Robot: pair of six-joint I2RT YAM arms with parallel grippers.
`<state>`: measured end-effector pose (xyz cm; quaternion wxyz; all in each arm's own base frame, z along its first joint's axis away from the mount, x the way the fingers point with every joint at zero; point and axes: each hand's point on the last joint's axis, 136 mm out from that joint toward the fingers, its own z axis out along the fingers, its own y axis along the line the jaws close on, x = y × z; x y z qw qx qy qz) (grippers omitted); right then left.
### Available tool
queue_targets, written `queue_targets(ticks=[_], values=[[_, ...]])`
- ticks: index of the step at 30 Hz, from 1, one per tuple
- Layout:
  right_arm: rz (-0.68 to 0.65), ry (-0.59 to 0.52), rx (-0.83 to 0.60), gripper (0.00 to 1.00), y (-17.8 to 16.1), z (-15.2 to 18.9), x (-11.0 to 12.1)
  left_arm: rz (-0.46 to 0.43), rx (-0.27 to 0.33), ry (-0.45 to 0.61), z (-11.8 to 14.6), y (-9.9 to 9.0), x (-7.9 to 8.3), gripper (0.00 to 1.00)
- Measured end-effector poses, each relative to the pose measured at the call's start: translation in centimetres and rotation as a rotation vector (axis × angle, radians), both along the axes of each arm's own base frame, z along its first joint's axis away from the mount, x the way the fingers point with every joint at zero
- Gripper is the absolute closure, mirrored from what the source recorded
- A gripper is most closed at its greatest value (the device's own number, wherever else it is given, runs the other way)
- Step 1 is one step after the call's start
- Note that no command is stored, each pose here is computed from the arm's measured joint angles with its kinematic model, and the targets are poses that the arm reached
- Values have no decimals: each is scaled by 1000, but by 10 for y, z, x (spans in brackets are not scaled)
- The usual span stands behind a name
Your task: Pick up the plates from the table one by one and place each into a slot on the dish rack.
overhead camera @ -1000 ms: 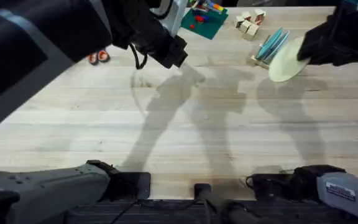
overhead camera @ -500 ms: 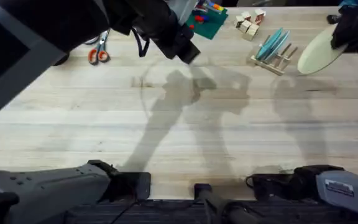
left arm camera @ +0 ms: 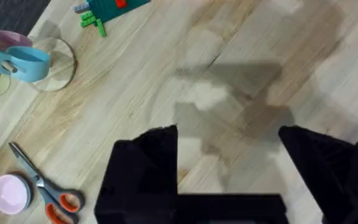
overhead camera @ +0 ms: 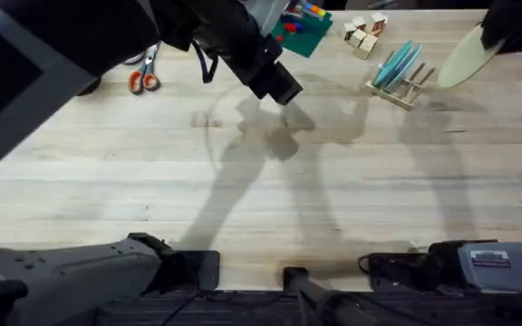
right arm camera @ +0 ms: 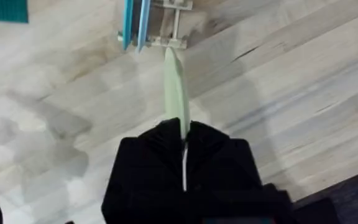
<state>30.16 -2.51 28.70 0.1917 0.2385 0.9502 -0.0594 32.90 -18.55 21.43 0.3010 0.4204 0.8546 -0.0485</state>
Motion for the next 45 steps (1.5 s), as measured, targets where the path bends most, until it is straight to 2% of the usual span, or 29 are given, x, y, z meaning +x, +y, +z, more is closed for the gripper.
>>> queue_targets(ticks=[8, 20, 45], values=[[-39, -3, -10, 971, -10, -1, 23, 1, -1, 1, 0, 0, 0, 8], [-63, 10, -2, 971, -10, -28, 61, 4, -3, 2, 0, 0, 0, 8], [-151, 2, 15, 972, -25, -29, 60, 6, -4, 3, 0, 0, 0, 8]])
